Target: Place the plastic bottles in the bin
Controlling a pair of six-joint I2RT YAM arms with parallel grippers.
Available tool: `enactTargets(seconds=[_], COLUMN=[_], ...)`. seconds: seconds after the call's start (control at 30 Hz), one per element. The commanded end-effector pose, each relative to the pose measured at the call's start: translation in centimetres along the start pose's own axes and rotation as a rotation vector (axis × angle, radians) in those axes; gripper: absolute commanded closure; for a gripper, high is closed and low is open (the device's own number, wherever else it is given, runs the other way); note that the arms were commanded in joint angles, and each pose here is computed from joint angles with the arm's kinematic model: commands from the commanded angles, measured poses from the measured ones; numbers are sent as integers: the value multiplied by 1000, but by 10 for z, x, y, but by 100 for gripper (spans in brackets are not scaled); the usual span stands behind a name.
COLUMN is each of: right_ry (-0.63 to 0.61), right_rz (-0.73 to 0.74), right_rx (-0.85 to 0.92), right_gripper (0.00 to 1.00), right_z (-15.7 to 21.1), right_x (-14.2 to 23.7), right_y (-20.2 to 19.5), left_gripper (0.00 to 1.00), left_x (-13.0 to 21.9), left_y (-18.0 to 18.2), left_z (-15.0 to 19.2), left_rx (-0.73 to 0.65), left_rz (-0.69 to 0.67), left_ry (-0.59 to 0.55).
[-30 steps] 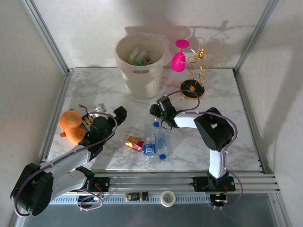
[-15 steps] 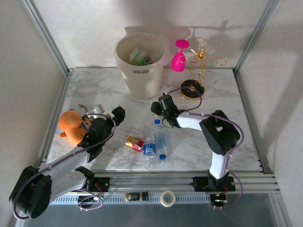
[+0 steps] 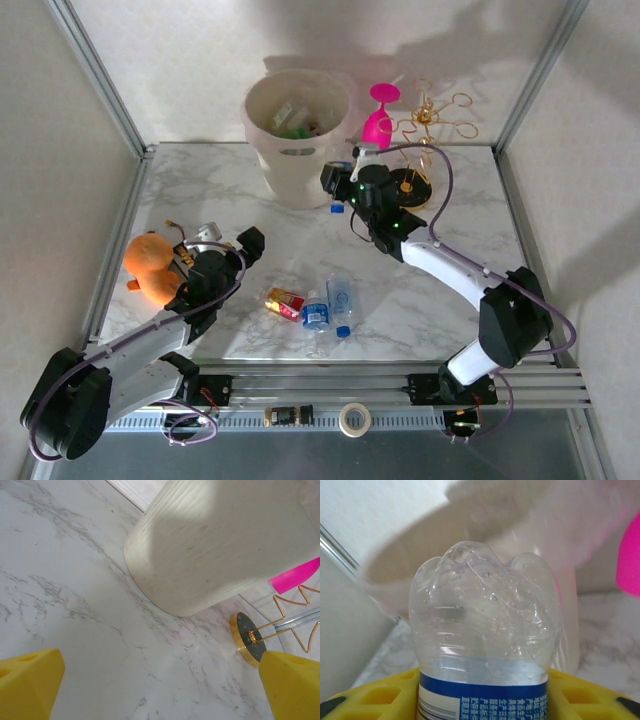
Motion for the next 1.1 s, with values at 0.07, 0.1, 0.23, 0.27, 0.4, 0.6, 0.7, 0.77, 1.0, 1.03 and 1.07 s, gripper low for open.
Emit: enactTargets(seconds=[0.07,0.1,0.23,0.27,0.4,0.6,0.7,0.77,1.0,1.03,1.07], right_ry=[-201,-219,-291,-311,-360,-375,-356,-347,-302,-301,-301], right_rz=[-58,-65,-93,-97,-117,-123,-125,-116,-85,-81,-77], right_rx=[93,104,136,143,159,171,187,206,254,259,260], right_gripper=[59,59,59,59,59,59,59,59,58,57,56], right_z=[-69,-75,-99,-106,-124,-134,-129,-123,-102,-99,-98], right_x=[11,10,-3,-8,-33,-86,-112,-127,-159,-162,-164], right_y=[25,28,40,43,51,54,55,54,49,48,47], left_gripper=[0,0,0,0,0,0,0,1,0,0,0], left_x=[2,3,6,7,11,16,18,19,26,26,27], left_y=[4,6,9,9,13,19,19,20,32,33,33], left_z=[1,2,3,4,5,9,11,12,19,19,20], left_rx=[-24,-26,-36,-38,-39,-41,-46,-45,-28,-31,-37], left_rz=[-2,-4,-9,-11,-12,-16,-14,-16,-22,-23,-23], left_ry=[-14,-13,-5,-4,1,20,37,45,51,58,66])
Point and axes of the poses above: each hand's point on the last joint's axis, 136 mm out from that joint toward the fingers, its own x axis back along the fingers, its own y axis along the line the jaws close on, z = x × y, the point moved 6 cm from there along x, back along the fingers, and after that the axes turned 5 degrees about x, right-handed, at the moved point
